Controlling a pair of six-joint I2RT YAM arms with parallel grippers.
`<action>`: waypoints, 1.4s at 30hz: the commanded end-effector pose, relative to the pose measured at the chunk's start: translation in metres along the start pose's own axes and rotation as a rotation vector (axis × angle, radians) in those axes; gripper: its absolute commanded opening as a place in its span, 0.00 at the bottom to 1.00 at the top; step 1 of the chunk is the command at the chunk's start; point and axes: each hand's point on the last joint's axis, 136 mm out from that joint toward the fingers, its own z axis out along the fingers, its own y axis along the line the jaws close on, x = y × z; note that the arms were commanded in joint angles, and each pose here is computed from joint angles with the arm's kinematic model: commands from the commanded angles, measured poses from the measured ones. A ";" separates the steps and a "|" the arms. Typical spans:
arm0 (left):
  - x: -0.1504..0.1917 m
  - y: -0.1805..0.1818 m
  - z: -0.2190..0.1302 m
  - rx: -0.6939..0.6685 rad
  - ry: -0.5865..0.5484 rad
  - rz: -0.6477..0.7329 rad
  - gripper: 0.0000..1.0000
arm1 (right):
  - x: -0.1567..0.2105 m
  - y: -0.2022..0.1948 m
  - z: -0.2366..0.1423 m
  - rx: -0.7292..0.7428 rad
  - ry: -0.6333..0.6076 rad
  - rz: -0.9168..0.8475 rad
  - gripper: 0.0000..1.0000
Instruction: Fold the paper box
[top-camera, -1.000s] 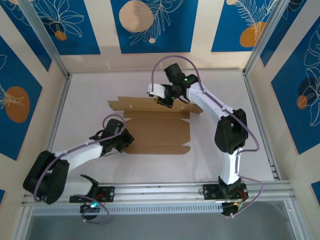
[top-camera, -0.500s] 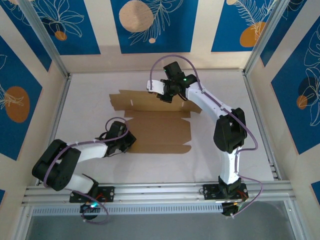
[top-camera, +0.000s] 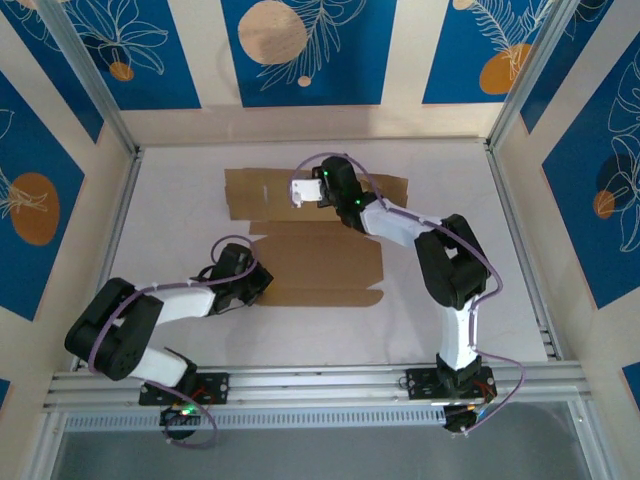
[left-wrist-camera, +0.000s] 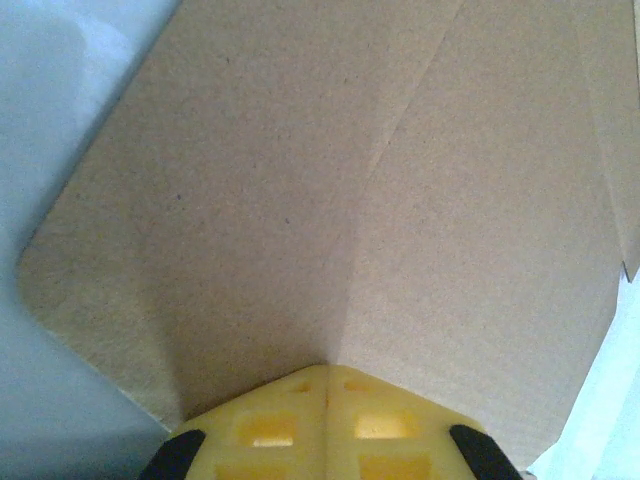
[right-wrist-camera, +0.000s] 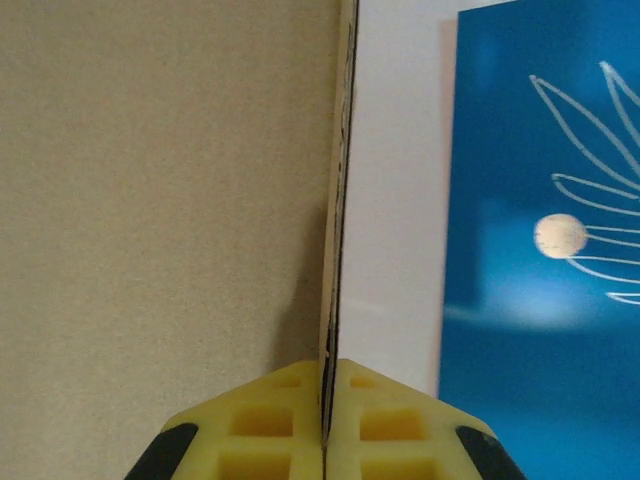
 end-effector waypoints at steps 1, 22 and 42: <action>0.024 0.063 -0.001 -0.206 0.075 -0.032 0.00 | -0.006 0.066 0.016 -0.022 0.032 -0.228 0.00; -0.059 -0.089 -0.104 0.136 -0.206 0.077 0.37 | -0.053 0.023 -0.015 0.346 0.050 -0.274 0.00; -0.133 -0.178 -0.063 0.582 -0.211 -0.142 0.45 | -0.088 0.007 -0.063 0.479 -0.009 -0.315 0.00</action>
